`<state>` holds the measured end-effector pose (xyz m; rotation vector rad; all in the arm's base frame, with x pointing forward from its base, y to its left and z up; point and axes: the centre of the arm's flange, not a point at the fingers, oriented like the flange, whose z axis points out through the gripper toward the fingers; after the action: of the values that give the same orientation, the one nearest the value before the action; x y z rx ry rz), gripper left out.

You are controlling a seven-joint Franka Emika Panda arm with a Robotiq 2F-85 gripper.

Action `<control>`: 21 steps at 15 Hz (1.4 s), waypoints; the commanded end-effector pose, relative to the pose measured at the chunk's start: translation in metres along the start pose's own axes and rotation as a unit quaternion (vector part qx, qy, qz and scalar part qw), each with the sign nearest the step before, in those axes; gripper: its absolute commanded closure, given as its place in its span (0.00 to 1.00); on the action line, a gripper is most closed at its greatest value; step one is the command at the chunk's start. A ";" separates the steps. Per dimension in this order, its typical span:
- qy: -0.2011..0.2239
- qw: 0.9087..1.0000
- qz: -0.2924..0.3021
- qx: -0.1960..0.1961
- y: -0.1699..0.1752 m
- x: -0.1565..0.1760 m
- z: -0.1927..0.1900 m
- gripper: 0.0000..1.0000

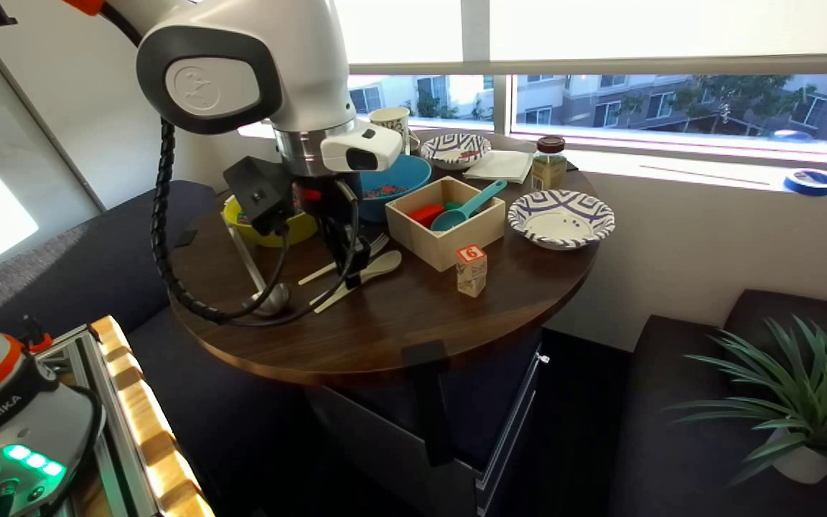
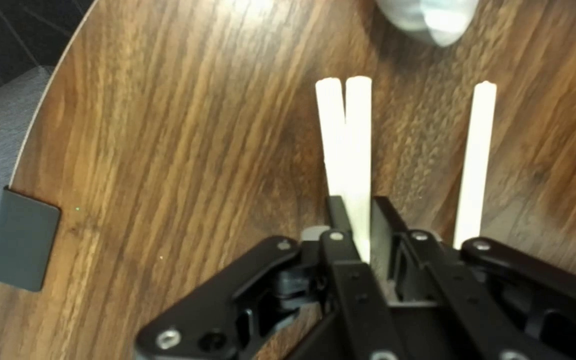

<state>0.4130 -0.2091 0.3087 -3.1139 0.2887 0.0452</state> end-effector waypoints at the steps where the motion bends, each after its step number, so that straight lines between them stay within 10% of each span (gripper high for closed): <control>1: -0.009 1.000 -0.009 -0.011 -0.005 -0.002 0.005 1.00; 12: -0.001 0.996 -0.087 -0.023 -0.054 -0.035 -0.071 0.97; 21: -0.102 0.955 -0.278 0.029 -0.145 -0.062 -0.126 0.97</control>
<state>0.3799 -0.0750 0.4369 -3.0225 -0.4662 0.2282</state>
